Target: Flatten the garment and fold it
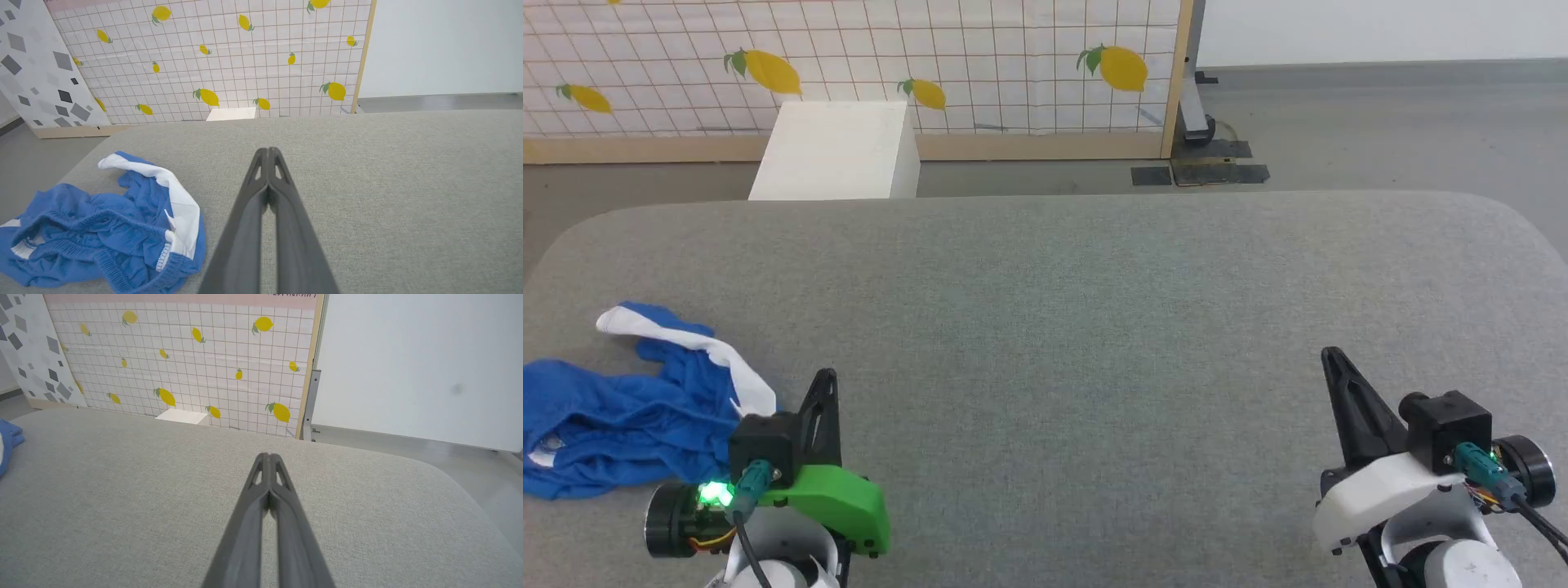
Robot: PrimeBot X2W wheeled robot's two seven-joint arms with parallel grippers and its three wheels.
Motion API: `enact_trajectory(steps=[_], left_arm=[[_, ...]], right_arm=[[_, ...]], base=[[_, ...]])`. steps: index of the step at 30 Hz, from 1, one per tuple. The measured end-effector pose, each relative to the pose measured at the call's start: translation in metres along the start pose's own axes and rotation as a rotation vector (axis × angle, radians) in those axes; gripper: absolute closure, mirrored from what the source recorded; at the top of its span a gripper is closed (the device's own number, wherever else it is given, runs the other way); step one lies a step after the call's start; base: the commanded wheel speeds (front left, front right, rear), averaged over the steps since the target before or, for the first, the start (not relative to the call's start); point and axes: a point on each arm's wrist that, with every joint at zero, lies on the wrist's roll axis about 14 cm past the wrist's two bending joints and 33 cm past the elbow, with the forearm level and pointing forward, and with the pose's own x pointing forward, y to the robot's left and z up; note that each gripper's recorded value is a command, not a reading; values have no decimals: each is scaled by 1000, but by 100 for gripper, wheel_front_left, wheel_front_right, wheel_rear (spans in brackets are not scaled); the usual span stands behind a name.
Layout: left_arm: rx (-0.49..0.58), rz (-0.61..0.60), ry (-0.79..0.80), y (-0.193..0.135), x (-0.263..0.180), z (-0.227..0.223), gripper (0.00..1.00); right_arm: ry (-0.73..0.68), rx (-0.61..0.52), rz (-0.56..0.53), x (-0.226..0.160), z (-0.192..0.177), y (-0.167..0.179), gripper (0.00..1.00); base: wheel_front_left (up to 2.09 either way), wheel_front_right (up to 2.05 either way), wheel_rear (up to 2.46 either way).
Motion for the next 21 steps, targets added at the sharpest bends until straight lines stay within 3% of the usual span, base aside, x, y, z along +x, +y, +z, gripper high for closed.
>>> enact_trajectory(steps=[5, 6, 21], left_arm=[[0, 0, 0, 0, 0, 0, 100], [0, 0, 0, 0, 0, 0, 0], [-17, -7, -4, -2, 0, -1, 0]], right_arm=[[0, 0, 0, 0, 0, 0, 100], [0, 0, 0, 0, 0, 0, 0], [1, 29, -8, -1, -4, -3, 0]], base=[[0, 0, 0], [0, 0, 0], [0, 0, 0]])
